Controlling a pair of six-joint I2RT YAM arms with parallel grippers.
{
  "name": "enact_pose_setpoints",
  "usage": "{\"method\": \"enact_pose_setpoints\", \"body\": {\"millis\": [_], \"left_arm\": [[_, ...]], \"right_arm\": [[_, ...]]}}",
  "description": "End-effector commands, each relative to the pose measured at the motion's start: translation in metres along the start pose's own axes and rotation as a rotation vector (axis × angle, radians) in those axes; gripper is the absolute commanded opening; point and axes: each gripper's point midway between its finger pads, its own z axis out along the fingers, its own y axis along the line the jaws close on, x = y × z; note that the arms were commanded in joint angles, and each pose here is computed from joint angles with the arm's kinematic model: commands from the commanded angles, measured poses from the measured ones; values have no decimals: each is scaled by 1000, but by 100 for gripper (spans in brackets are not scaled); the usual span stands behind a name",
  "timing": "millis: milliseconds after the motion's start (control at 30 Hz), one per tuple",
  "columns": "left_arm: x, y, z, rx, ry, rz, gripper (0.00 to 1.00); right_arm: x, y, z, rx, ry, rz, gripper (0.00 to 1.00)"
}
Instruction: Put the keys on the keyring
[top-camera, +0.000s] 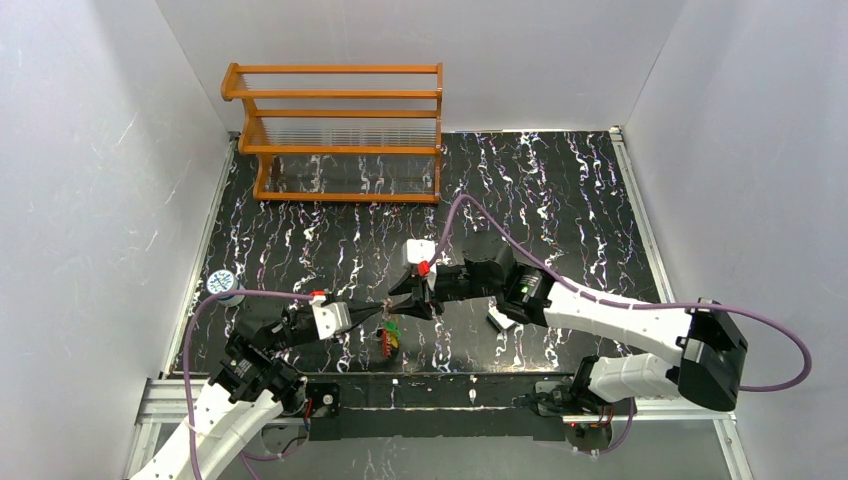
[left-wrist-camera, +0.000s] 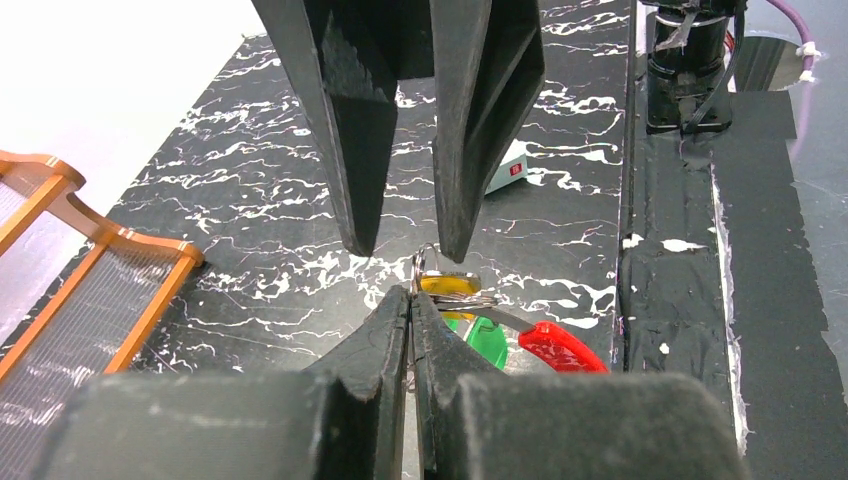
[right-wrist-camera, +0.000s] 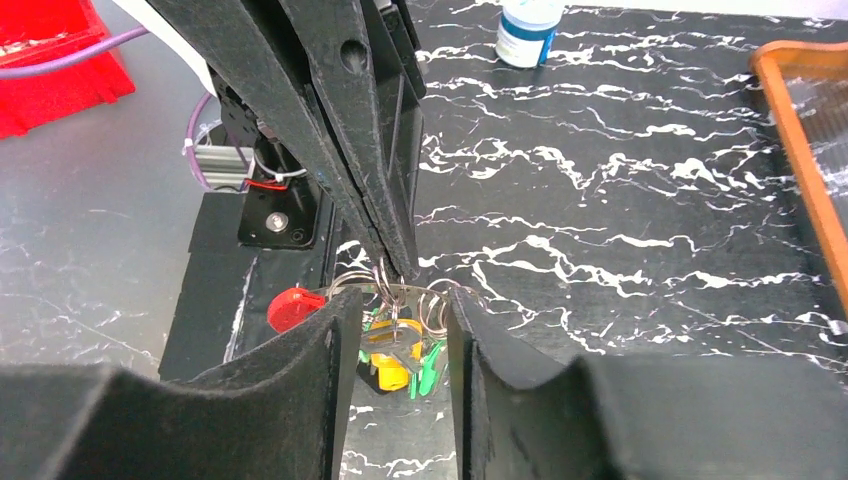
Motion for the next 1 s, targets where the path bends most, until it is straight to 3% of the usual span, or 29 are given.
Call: {"method": "enact_pose_setpoints", "body": {"millis": [0, 167, 367, 500, 667, 967], "left_arm": [[-10, 3, 1, -11, -40, 24, 0], [-10, 2, 2, -3, -40, 20, 0], [-9, 2, 2, -2, -37, 16, 0], [-6, 2, 4, 6, -18, 2, 0], [2, 4, 6, 8, 28, -26, 23], [7, 8, 5, -17, 54, -43, 35]], "right_arm": [[-22, 2, 8, -31, -82, -17, 43], [-18, 1, 13, -46, -68, -13, 35], [-13, -2, 12, -30, -47, -24, 1], [-9, -4, 9, -16, -8, -44, 1], [1, -9, 6, -12, 114, -48, 1], [40, -16, 1, -42, 429, 16, 1]]}}
